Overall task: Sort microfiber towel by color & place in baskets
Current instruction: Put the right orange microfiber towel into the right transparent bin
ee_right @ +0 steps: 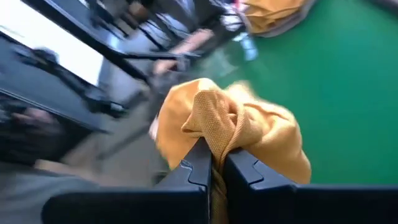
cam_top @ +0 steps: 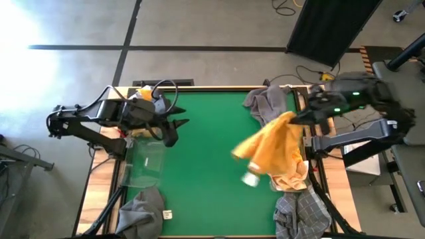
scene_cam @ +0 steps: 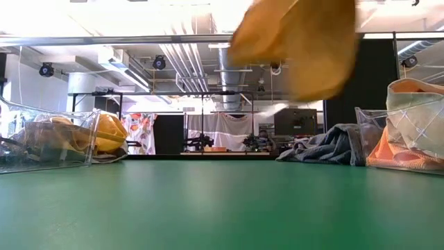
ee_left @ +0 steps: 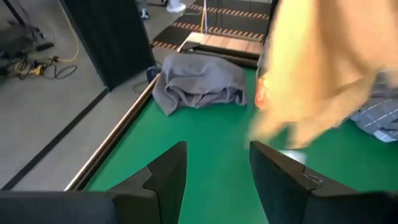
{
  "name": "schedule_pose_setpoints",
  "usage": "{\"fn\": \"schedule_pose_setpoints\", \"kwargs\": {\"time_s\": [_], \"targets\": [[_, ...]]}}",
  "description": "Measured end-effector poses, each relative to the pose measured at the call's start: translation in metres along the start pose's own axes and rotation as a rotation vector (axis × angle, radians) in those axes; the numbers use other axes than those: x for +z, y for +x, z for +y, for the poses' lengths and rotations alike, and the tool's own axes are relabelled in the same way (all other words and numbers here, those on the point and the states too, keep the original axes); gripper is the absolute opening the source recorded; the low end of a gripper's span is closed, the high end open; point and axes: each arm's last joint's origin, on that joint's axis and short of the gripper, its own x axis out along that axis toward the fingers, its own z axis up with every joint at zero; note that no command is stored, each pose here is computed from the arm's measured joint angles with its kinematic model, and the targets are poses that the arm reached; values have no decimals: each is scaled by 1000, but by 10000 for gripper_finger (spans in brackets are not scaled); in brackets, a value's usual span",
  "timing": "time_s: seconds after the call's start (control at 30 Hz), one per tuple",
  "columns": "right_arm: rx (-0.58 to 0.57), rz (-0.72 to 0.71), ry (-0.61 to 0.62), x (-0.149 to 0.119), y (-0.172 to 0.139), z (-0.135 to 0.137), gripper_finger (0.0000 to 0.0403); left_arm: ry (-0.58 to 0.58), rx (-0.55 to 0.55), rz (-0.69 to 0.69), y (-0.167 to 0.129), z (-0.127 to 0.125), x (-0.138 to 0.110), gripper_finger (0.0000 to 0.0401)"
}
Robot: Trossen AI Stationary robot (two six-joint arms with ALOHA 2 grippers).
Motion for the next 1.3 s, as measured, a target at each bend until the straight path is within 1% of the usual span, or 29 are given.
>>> {"fn": "schedule_pose_setpoints", "kwargs": {"time_s": [0.03, 0.1, 0.13, 0.17, 0.23, 0.33, 0.4, 0.43, 0.53, 0.6, 0.7, 0.8, 0.87, 0.97, 1.1, 1.2, 1.3], "targets": [[17, -16, 26, -4, -10, 1, 12, 3, -6, -7, 1, -1, 1, 160], [56, -71, 44, -21, -46, 0, 12, 1, -18, -28, 3, -3, 4, 160], [52, -82, 43, -28, -57, -1, 12, -2, -29, -36, 3, -3, 5, 160], [21, -89, 45, -33, -63, -4, 12, -5, -50, -41, 4, -5, 5, 160], [-75, -103, 42, -42, -71, -10, 12, -15, -78, -57, 6, -7, 8, 160], [-211, -130, 21, -51, -80, -18, 12, -25, -85, -74, 8, -8, 10, 160], [-263, -151, -8, -53, -84, -20, 12, -41, -87, -82, 8, -9, 11, 160], [-271, -156, -21, -53, -84, -20, 12, -51, -88, -89, 8, -9, 11, 160], [-281, -138, -37, -52, -79, -21, 13, -81, -95, -117, 8, -9, 14, 160], [-265, -100, -33, -52, -72, -22, 13, -100, -100, -140, 7, -9, 17, 160], [-191, 2, 1, -55, -59, -24, 13, -121, -107, -170, 7, -10, 20, 160], [-84, 126, 63, -59, -46, -25, 13, -152, -105, -181, 6, -10, 21, 160], [-31, 162, 85, -60, -39, -26, 13, -170, -103, -182, 6, -10, 21, 160], [40, 188, 83, -63, -34, -27, 13, -192, -64, -202, 8, -9, 23, 160], [97, 299, 99, -72, -23, -31, 13, -217, -36, -248, 14, -12, 27, 160], [100, 414, 128, -80, -3, -37, 13, -215, -40, -283, 22, -17, 32, 160], [71, 521, 143, -90, 19, -42, 13, -203, -44, -299, 35, -24, 34, 160]]}}
